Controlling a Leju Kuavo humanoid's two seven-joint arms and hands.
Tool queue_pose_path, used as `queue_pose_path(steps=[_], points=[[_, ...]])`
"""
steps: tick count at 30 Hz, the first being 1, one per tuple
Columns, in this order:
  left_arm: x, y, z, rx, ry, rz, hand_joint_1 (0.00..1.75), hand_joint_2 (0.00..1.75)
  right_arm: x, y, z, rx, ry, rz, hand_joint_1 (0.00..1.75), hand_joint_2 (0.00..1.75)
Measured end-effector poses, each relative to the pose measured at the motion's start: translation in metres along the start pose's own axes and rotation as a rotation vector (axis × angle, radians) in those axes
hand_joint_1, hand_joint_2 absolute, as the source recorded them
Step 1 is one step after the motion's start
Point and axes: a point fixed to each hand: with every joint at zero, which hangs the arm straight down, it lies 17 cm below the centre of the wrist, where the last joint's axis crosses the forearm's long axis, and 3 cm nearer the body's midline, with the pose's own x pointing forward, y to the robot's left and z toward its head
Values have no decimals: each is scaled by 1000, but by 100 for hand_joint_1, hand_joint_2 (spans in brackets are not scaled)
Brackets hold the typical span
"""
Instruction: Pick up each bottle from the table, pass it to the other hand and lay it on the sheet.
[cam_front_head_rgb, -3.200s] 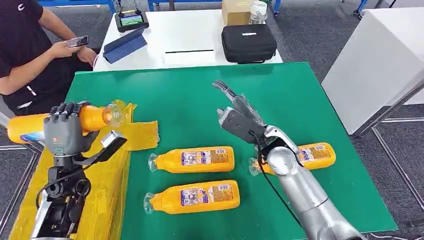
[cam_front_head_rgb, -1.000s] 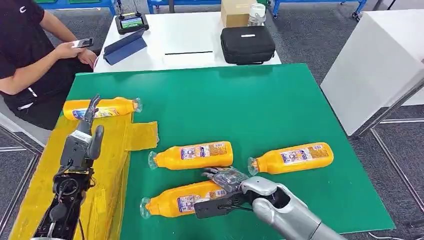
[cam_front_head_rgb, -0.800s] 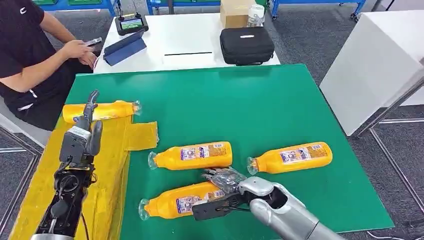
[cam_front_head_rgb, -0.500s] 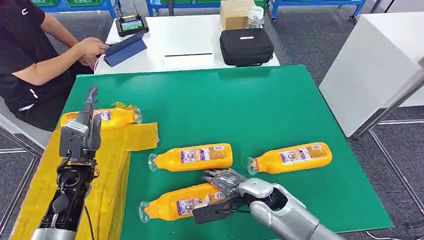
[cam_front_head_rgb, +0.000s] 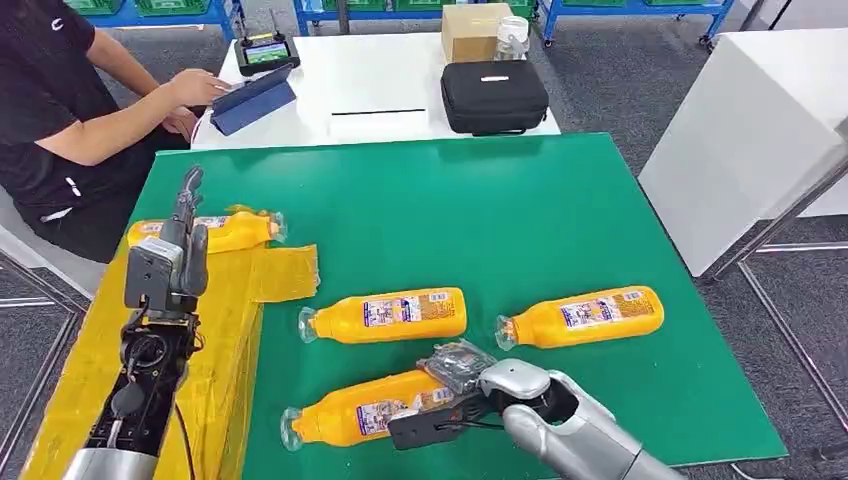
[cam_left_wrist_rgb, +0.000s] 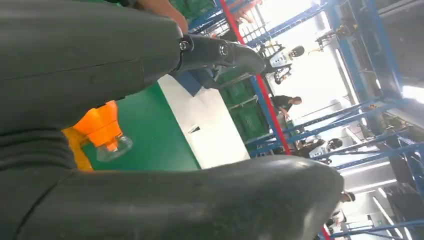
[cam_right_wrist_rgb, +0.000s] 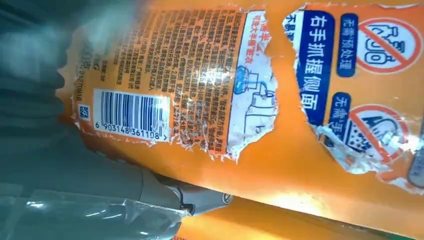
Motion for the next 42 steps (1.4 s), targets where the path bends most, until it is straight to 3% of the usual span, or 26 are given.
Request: queue_pose_path(steps=[5, 14, 21, 26, 27, 32, 42], points=[[0, 1, -2, 9, -2, 18, 0, 0, 3, 1, 3, -9, -13, -25, 175, 175], [1, 0, -1, 8, -4, 57, 0, 0, 2, 3, 15, -31, -54, -220, 175, 175], [-12, 28, 6, 110, 51, 203, 0, 0, -23, -52, 42, -196, -131, -613, 175, 175], [-18, 59, 15, 214, 65, 250, 0, 0, -40, -92, 64, -323, -166, -711, 175, 175], [-21, 68, 20, 246, 75, 273, 0, 175, -41, -102, 69, -359, -179, -733, 175, 175], [-32, 83, 39, 282, 123, 463, 0, 175, -56, -130, 92, -474, -220, -806, 175, 175], [-25, 54, 57, 212, 155, 832, 0, 175, -60, -185, 113, -644, -350, -916, 175, 175]])
